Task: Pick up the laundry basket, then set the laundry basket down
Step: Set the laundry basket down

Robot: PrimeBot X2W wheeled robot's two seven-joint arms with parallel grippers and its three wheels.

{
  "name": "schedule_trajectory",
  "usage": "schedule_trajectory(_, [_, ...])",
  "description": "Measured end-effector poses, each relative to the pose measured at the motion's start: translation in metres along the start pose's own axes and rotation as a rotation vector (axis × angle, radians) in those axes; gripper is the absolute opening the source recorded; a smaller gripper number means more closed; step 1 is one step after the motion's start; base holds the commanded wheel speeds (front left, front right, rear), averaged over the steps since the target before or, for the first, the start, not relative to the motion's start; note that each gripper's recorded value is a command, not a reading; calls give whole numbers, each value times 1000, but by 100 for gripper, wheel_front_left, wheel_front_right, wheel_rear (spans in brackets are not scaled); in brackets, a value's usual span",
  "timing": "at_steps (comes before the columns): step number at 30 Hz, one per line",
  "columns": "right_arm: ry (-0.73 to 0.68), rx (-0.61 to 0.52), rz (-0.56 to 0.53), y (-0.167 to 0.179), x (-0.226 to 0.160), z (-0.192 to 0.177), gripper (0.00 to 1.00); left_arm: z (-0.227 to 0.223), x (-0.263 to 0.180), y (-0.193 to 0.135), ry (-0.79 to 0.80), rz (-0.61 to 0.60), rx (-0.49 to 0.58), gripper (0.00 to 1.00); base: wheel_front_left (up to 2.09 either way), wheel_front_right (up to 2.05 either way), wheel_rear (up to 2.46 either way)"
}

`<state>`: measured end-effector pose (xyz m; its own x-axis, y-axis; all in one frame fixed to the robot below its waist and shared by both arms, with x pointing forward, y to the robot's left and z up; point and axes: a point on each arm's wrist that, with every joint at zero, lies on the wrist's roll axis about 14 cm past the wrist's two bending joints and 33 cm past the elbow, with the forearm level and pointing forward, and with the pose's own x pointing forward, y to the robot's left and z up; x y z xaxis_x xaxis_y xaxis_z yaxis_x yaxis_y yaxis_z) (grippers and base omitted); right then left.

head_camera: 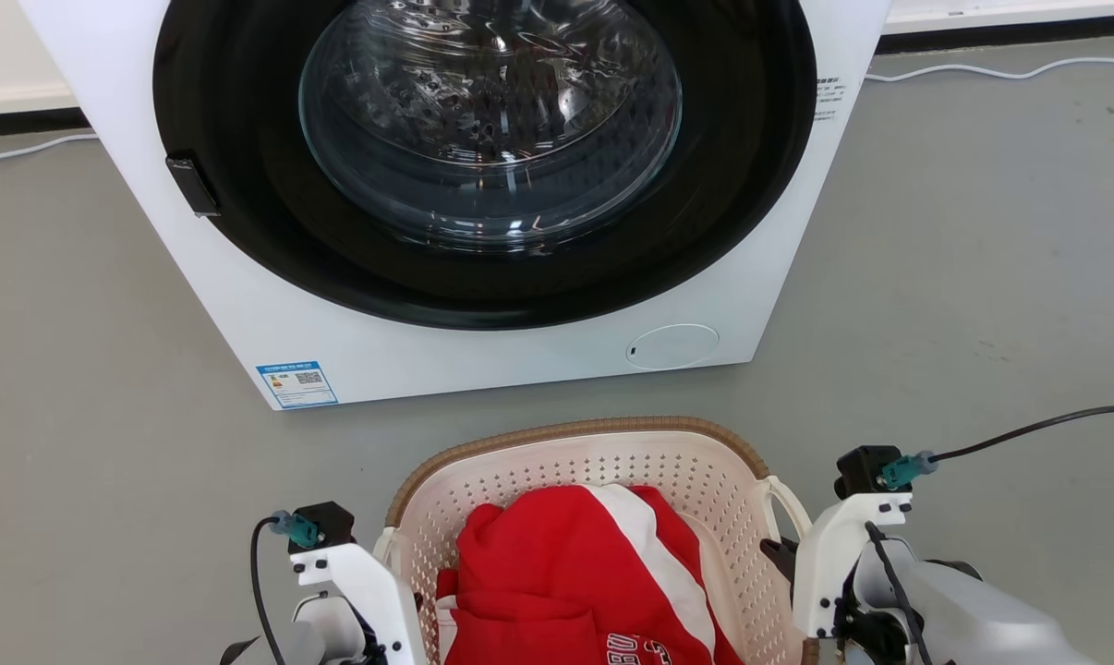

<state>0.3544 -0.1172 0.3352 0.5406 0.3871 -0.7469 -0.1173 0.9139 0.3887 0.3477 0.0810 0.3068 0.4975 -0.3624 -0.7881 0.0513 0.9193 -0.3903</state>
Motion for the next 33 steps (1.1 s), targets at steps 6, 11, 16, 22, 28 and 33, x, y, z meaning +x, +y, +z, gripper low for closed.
schedule_trajectory(6, [0, 4, 1, -1, 2, -1, 0, -1, 2, 2, 3, 2, 0, 0, 0, 0, 0])
schedule_trajectory(11, [9, 7, -1, -2, 4, -3, 0, -3, 5, 3, 9, 3, -1, 0, 0, 0, 0])
schedule_trajectory(16, [-1, -2, -1, -4, 10, 7, 0, -1, 11, 5, 5, 5, 2, 0, 0, 0, 0])
schedule_trajectory(22, [-9, 10, -5, -10, 21, 12, 0, 17, 24, 6, -41, 2, 14, 0, 0, 0, 0])
schedule_trajectory(28, [-11, 28, -9, -18, 38, 9, 0, 24, 41, 12, -62, 4, 23, 0, 0, 0, 0])
schedule_trajectory(33, [-57, 31, -8, -26, 59, 26, 0, 45, 61, 16, -111, 2, 26, 0, 0, 0, 0])
